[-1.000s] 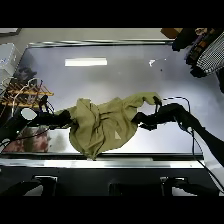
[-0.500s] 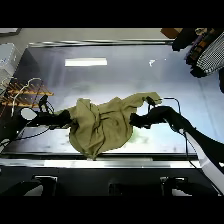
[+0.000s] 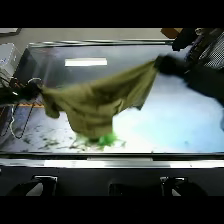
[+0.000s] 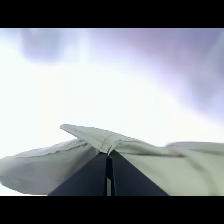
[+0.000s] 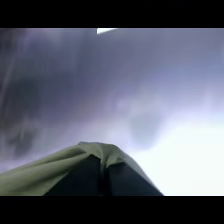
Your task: Fold the clothes and pants, and hang the long-sleeved shirts on hangers.
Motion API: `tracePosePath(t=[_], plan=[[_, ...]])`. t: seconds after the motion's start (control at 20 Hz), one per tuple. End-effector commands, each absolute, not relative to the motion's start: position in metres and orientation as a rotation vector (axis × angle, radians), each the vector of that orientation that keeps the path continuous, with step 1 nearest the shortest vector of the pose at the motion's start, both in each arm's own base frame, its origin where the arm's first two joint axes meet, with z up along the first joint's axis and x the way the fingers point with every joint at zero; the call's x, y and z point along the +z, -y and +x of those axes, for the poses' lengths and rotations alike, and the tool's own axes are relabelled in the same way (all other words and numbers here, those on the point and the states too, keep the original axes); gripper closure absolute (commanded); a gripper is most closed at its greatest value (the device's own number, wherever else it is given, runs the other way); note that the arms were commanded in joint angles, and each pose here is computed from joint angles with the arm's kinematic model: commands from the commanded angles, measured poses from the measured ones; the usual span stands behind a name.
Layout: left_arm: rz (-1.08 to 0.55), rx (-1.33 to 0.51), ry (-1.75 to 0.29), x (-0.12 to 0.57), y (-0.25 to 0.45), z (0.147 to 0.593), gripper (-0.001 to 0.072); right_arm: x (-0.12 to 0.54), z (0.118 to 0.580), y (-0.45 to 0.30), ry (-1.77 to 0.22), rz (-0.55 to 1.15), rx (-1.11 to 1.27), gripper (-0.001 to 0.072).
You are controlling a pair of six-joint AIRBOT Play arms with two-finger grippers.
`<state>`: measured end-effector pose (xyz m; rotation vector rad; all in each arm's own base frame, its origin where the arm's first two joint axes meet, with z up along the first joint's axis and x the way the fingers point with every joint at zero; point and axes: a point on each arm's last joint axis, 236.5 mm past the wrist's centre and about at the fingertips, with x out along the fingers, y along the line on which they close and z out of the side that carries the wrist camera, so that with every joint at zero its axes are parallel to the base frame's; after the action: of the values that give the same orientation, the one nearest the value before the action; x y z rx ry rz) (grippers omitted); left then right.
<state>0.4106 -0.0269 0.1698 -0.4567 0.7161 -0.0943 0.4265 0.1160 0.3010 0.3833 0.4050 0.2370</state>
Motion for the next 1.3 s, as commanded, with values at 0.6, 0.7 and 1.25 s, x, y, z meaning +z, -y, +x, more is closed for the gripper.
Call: tracePosePath(t=[0.6, 0.7, 1.25], plan=[[-0.227, 0.090, -0.115, 0.430, -0.027, 0.261, 0.0685, 0.560, 0.244, 0.006, 0.186, 0.395, 0.000, 0.0682], [-0.300, 0.030, -0.266, 0.381, -0.015, 0.282, 0.0685, 0.494, 0.291, -0.011, -0.084, 0.406, -0.022, 0.0682], [-0.542, -0.117, -1.032, 0.038, 0.069, 0.375, 0.0685, 0.099, 0.470, -0.115, -1.240, 0.264, -0.010, 0.0680]])
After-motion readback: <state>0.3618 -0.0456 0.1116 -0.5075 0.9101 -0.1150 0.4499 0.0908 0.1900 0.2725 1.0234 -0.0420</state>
